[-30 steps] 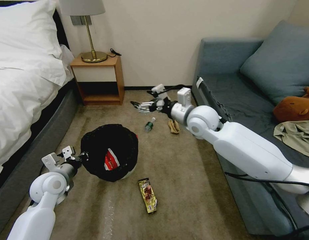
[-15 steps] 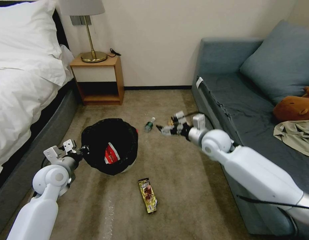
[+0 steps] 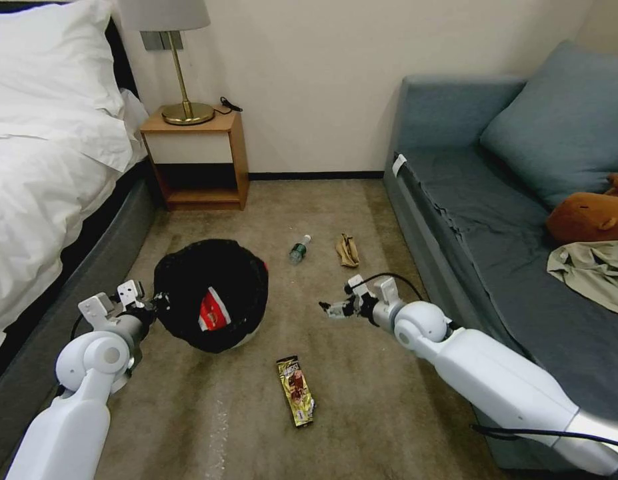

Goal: Pick up the trash bin, then pick up the garbage on the floor and place it into the trash bin.

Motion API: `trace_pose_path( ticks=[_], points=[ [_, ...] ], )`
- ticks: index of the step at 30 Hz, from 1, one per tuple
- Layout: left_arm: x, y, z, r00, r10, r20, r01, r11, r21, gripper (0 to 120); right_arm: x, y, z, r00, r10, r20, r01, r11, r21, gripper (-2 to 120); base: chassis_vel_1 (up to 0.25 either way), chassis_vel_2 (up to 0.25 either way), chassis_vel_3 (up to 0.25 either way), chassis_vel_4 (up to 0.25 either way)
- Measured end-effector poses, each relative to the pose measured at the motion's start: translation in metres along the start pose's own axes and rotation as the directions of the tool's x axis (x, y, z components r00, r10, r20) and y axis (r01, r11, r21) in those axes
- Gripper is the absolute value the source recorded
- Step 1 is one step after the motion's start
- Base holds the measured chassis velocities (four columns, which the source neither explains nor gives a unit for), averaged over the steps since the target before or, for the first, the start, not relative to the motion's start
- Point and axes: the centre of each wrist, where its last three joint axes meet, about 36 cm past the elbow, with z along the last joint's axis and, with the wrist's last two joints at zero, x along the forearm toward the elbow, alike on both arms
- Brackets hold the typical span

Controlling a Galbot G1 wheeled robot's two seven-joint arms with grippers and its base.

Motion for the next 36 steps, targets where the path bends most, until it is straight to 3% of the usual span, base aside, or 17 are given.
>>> trace_pose_path(
  ticks=[3,21,32,36],
  points=[
    [-0.004,0.001,0.001,1.0,-0.003,-0.006,0.003,1.0,0.002,2,-0.006,0.01,0.02,0.998,-0.038,-0.059,0.039,0.999,0.018,100,0.0,0.0,0.0,0.0],
    [-0.006,0.008,0.002,1.0,-0.023,-0.015,0.022,1.0,-0.009,2,-0.031,0.044,0.05,0.965,-0.111,-0.236,0.121,0.992,0.029,100,0.0,0.0,0.0,0.0],
    [-0.004,0.01,0.004,0.999,-0.029,-0.016,0.029,1.0,-0.005,2,-0.031,0.04,0.053,0.91,-0.223,-0.349,0.193,0.974,-0.119,100,0.0,0.0,0.0,0.0],
    [-0.003,0.012,0.005,0.999,-0.028,-0.017,0.028,1.0,-0.005,2,-0.036,0.043,0.055,0.877,-0.313,-0.364,0.236,0.941,-0.241,100,0.0,0.0,0.0,0.0]
  ],
)
